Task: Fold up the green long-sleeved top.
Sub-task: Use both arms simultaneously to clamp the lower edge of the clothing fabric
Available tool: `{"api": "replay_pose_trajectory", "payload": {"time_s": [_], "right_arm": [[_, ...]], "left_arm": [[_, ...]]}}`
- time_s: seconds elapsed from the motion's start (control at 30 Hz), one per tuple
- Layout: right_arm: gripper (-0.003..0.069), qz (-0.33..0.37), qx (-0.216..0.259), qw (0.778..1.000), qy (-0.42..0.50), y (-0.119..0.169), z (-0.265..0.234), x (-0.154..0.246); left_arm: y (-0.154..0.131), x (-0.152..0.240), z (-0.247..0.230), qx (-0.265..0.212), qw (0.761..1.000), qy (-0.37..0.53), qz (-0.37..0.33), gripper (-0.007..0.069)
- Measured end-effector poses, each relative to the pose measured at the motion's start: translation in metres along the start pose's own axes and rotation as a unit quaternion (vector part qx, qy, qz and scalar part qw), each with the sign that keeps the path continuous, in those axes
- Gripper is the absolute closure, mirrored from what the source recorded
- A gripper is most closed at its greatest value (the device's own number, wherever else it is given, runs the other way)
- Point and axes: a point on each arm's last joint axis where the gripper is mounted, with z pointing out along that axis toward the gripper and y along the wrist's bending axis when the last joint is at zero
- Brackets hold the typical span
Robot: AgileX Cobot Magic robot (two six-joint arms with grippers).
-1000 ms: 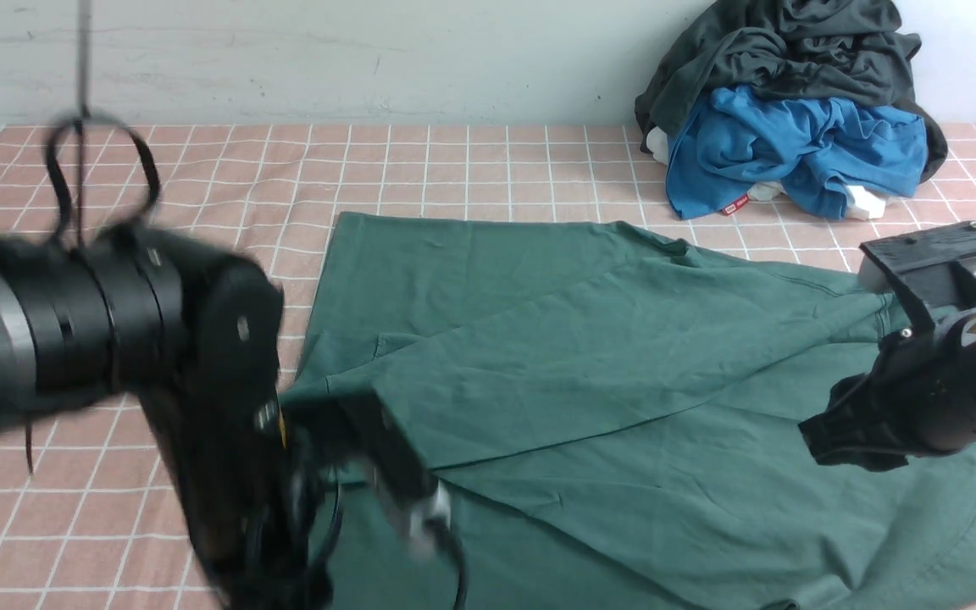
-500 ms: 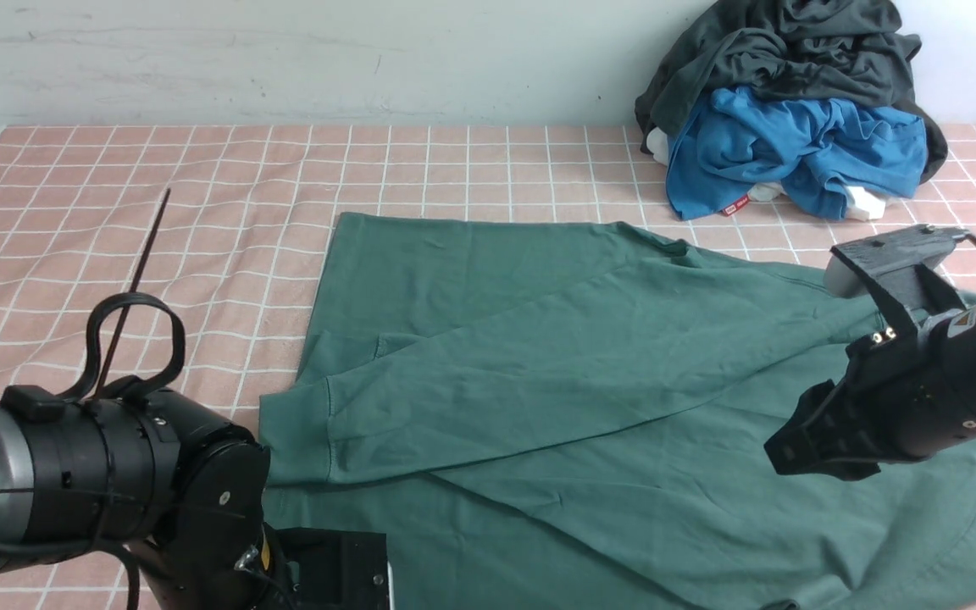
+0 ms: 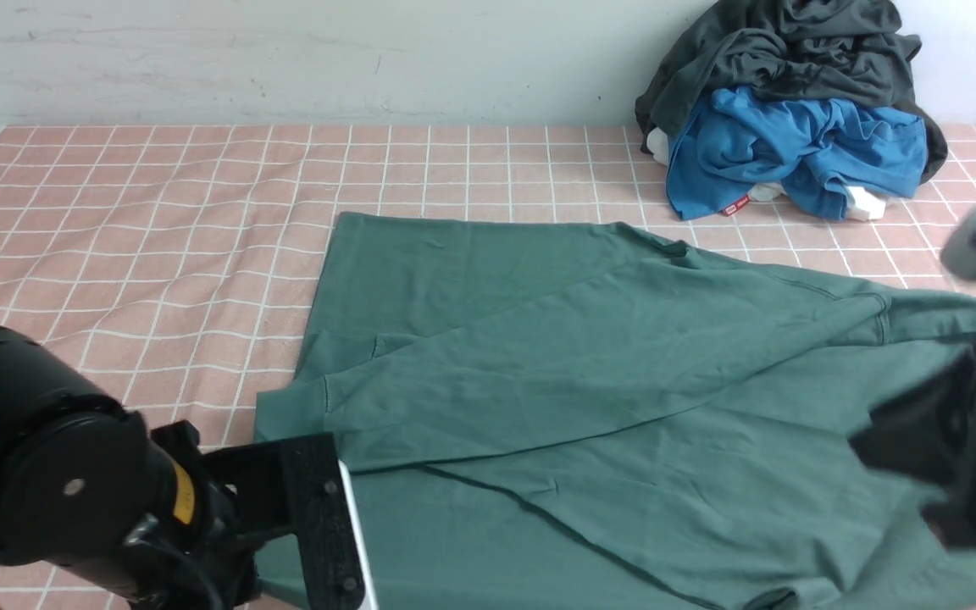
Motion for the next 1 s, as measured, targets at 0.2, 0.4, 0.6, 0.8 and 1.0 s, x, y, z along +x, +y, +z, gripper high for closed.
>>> {"api": "replay_pose_trajectory", "payload": {"time_s": [0.2, 0.4, 0.6, 0.8, 1.0], "right_arm": [[0.0251, -0.083, 0.053, 0.987, 0.125, -0.012, 0.052, 0.046], [0.0146, -0.212, 0.102, 0.952, 0.194, -0.029, 0.088, 0.069], [0.0181, -0.247, 0.094, 0.933, 0.244, -0.038, 0.116, 0.077], [0.0256, -0.261, 0.075, 0.921, 0.278, -0.041, 0.131, 0.082], [0.051, -0.242, 0.085, 0.927, 0.275, -0.042, 0.128, 0.079]], "left_arm": [[0.001, 0.002, -0.007, -0.015, 1.0, -0.008, -0.012, 0.062], [0.002, 0.0, -0.007, -0.02, 0.999, -0.016, -0.037, 0.062], [0.002, 0.0, -0.007, -0.02, 0.998, -0.017, -0.053, 0.062], [0.001, 0.0, -0.007, -0.018, 0.998, -0.019, -0.058, 0.062], [0.001, 0.0, -0.007, -0.016, 0.997, -0.019, -0.069, 0.062]]}}
